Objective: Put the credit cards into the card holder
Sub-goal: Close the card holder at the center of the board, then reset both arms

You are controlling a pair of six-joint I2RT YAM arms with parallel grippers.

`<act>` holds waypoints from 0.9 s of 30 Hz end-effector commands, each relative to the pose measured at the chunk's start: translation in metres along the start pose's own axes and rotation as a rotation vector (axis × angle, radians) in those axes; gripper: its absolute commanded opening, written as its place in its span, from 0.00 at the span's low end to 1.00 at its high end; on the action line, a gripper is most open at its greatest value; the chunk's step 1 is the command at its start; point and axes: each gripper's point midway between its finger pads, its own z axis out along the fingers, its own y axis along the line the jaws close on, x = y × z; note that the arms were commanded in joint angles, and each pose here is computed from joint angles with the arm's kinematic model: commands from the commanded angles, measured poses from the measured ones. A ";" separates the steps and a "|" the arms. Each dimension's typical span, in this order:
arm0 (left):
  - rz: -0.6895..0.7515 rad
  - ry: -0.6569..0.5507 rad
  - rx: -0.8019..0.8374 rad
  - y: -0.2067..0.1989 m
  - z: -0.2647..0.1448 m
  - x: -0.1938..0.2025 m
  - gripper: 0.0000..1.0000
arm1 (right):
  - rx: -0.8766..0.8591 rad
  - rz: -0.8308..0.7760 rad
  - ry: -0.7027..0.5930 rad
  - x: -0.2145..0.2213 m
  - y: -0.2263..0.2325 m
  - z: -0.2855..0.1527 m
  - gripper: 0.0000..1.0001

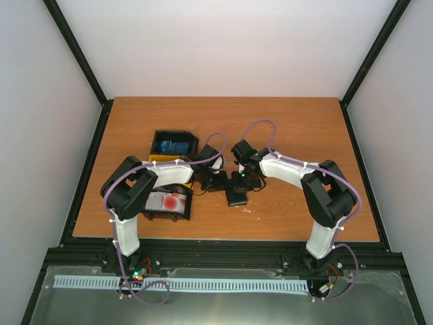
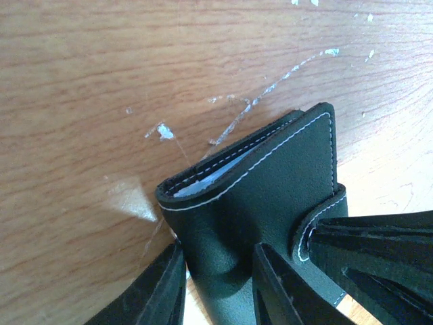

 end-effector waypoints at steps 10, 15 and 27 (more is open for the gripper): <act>0.042 -0.068 0.032 -0.017 -0.034 -0.010 0.39 | -0.107 -0.033 -0.211 -0.025 0.035 -0.056 0.04; 0.166 -0.257 0.092 -0.060 -0.097 -0.040 0.54 | -0.067 0.045 -0.489 -0.044 0.019 -0.139 0.21; 0.295 -0.803 0.072 -0.076 -0.291 -0.019 1.00 | 0.241 0.171 -0.904 0.024 -0.087 -0.275 0.93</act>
